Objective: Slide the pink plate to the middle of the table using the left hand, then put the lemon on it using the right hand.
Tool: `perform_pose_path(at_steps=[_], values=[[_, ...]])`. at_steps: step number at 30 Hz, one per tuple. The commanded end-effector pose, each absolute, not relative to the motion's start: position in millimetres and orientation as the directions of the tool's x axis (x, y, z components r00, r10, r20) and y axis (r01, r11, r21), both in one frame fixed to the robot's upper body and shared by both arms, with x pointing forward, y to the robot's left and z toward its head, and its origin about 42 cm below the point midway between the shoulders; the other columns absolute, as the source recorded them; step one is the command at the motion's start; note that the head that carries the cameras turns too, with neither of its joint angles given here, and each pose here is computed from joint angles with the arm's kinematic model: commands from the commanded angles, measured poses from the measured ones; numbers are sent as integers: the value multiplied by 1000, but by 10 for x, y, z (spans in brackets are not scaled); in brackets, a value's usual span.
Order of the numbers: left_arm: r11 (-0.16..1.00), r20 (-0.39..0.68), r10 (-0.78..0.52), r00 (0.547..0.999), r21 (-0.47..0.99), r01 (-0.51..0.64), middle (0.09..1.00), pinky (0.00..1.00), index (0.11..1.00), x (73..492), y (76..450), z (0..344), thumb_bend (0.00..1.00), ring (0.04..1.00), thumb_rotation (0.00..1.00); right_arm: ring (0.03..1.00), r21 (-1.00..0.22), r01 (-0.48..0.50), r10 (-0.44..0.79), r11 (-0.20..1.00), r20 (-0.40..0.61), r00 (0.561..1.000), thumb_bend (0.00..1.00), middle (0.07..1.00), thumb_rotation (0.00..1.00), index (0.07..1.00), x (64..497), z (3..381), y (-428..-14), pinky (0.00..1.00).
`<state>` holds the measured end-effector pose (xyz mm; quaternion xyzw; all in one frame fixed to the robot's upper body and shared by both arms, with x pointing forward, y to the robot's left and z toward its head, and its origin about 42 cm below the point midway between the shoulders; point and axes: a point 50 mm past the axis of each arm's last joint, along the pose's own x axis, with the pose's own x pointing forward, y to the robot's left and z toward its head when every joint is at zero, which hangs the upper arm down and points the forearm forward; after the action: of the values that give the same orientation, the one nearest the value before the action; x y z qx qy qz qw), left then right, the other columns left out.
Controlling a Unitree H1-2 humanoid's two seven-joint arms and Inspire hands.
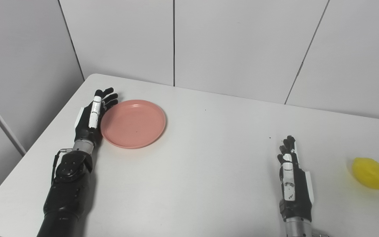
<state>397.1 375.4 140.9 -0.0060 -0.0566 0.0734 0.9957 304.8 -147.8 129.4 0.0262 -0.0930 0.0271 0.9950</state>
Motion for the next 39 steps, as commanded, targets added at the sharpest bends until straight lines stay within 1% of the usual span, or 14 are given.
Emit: perform_pose_path(at_steps=[1, 5, 12, 18, 22, 25, 30, 39], values=[[994, 175, 110, 978, -25, -107, 833, 864, 812, 4052, 3717, 1618, 603, 844, 1000, 1000, 56, -61, 45, 997, 256, 966, 577, 1000, 1000, 1000, 3051, 1396, -1463, 1000], [996, 178, 81, 981, -45, -74, 843, 883, 822, 4057, 3628, 1642, 645, 856, 1000, 1000, 53, -62, 46, 997, 257, 965, 581, 1000, 1000, 1000, 3055, 1403, -1459, 1000], [999, 179, 11, 984, -40, -4, 842, 878, 819, 4076, 3372, 1718, 595, 851, 1000, 1000, 55, -59, 43, 997, 255, 966, 573, 1000, 1000, 1000, 3060, 1403, -1458, 1000], [998, 185, -44, 982, -26, 49, 843, 885, 819, 4090, 3102, 1734, 607, 856, 1000, 1000, 55, -56, 40, 997, 260, 965, 571, 1000, 1000, 1000, 3058, 1409, -1453, 1000], [998, 180, -58, 982, -22, 63, 836, 865, 819, 4096, 2942, 1718, 570, 847, 1000, 1000, 53, -55, 39, 997, 262, 964, 561, 1000, 1000, 1000, 3062, 1405, -1451, 1000], [997, 175, -70, 982, -21, 75, 838, 865, 823, 4099, 2812, 1683, 574, 850, 1000, 1000, 55, -57, 41, 997, 263, 964, 559, 1000, 1000, 1000, 3064, 1403, -1451, 1000], [995, 173, -88, 981, -35, 95, 840, 885, 822, 4089, 2632, 1660, 589, 855, 1000, 1000, 46, -59, 46, 997, 257, 965, 581, 1000, 1000, 1000, 3067, 1423, -1455, 1000], [984, 164, -164, 973, -39, 172, 864, 910, 838, 4062, 2379, 1643, 604, 881, 1000, 1000, 46, -58, 44, 997, 258, 965, 568, 1000, 1000, 1000, 3072, 1442, -1458, 1000]])
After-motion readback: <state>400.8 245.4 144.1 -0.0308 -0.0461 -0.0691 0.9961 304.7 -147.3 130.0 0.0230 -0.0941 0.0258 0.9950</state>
